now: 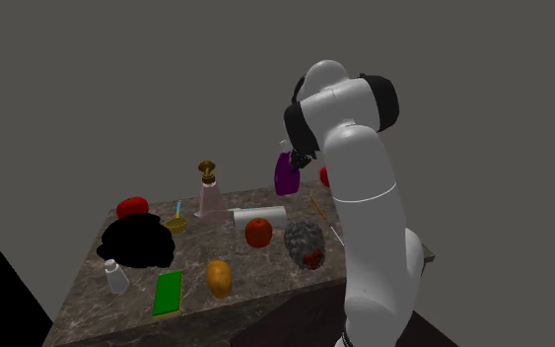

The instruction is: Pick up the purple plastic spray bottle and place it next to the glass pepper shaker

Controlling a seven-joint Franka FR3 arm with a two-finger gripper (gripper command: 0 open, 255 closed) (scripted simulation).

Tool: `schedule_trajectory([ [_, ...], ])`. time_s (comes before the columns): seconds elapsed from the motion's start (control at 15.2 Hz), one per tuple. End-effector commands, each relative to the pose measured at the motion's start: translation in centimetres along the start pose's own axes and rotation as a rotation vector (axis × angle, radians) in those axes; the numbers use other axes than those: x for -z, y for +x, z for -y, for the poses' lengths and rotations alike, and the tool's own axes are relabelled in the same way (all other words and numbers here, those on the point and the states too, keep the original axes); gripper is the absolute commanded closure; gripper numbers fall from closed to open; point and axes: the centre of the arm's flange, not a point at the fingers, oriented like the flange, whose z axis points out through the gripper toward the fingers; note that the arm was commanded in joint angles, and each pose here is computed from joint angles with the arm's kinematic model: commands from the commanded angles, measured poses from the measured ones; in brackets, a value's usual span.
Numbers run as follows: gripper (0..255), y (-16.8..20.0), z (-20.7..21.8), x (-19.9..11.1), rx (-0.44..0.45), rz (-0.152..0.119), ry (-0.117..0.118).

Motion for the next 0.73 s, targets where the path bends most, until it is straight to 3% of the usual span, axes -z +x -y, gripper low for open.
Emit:
schedule_trajectory([
  [0.0,255,0.6,0.0,0.9,0.000,0.000,0.000],
  [0.66,255,3.3,0.0,5.5,0.000,0.000,0.000],
])
